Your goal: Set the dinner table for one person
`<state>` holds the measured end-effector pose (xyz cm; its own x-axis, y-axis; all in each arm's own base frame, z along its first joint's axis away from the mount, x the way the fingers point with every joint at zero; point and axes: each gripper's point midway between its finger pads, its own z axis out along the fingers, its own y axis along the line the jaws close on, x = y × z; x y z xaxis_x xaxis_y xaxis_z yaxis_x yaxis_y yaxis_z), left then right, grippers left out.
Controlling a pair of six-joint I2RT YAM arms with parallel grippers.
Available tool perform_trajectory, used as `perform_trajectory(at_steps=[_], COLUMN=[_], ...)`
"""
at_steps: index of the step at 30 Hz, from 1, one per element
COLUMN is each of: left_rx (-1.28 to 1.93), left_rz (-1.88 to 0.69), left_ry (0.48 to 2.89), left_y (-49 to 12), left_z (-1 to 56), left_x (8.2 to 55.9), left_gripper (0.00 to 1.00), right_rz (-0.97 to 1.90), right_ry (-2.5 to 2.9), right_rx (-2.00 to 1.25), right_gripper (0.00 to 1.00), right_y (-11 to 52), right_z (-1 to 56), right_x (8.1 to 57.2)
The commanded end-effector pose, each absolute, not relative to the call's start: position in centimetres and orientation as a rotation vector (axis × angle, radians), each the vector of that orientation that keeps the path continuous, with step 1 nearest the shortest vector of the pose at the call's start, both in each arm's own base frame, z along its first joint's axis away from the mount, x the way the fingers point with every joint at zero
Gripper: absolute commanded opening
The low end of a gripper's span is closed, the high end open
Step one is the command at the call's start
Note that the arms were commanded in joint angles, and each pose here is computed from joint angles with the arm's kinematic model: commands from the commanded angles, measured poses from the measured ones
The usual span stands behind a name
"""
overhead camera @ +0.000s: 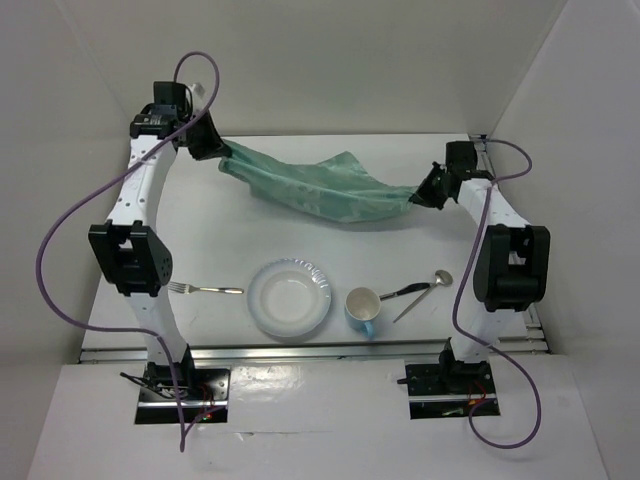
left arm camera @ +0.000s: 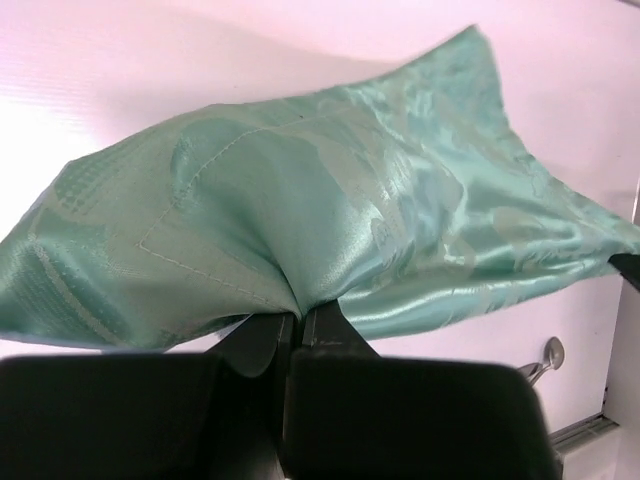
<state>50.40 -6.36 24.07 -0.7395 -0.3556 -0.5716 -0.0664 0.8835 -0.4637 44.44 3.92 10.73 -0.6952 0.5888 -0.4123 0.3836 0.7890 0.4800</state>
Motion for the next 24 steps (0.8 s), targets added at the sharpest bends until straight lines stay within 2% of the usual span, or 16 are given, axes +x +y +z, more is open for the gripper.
perform_trajectory(at_steps=[1, 6, 7, 8, 9, 10, 12, 13, 14, 16, 19, 22, 23, 24], left_rx=[-0.262, -0.263, -0.257, -0.311, -0.330, -0.361, -0.416, -0.433, -0.459, -0.445, -0.472, -0.543, -0.579, -0.567], left_rz=[-0.478, -0.483, -0.491, -0.487, -0.486, -0.492, -0.587, -0.616, -0.611, -0.561, -0.439, -0.355, -0.331, -0.364], left_ry=[2.301, 2.270, 2.196, 2.226, 2.209, 2.185, 2.214, 2.231, 2.260, 2.237, 2.298, 2.402, 2.489, 2.485], left_y=[-4.9, -4.8, -4.8, -4.2, -4.0, -3.3, -3.4, -3.3, -2.8, -2.2, -0.9, -0.2, -0.2, -0.7], left_z=[27.4, 27.3, 29.2, 25.9, 25.2, 24.7, 21.6, 21.0, 19.7, 21.6, 20.6, 18.8, 15.7, 16.3], left_x=[49.5, 53.2, 54.9, 57.3, 58.8, 60.0, 61.2, 60.9, 60.4, 59.1, 56.4, 51.8, 49.4, 48.1], left_gripper=[0.00, 0.00, 0.00, 0.02, 0.53, 0.78, 0.89, 1.00, 1.00, 1.00, 1.00, 0.99, 0.95, 0.86], right_rz=[0.522, 0.602, 0.608, 0.636, 0.645, 0.639, 0.640, 0.612, 0.599, 0.583, 0.560, 0.508, 0.505, 0.495], right_ry=[2.264, 2.201, 2.199, 2.189, 2.206, 2.208, 2.230, 2.242, 2.283, 2.303, 2.344, 2.365, 2.373, 2.384], right_rx=[0.633, 0.619, 0.631, 0.646, 0.658, 0.659, 0.670, 0.680, 0.685, 0.690, 0.690, 0.683, 0.686, 0.683], right_gripper=[0.00, 0.00, 0.00, 0.00, 0.00, 0.00, 0.00, 0.00, 0.00, 0.00, 0.00, 0.00, 0.00, 0.00], right_y=[4.0, 4.8, 4.8, 5.1, 5.5, 6.1, 6.9, 6.9, 7.5, 7.7, 8.5, 8.7, 8.6, 8.9], right_z=[18.0, 20.2, 19.7, 19.8, 19.0, 18.5, 17.4, 17.0, 15.5, 14.8, 12.9, 11.8, 11.4, 11.3], right_x=[45.6, 46.8, 47.5, 48.0, 48.1, 49.2, 49.8, 50.1, 49.9, 49.8, 49.0, 48.5, 48.3, 48.0])
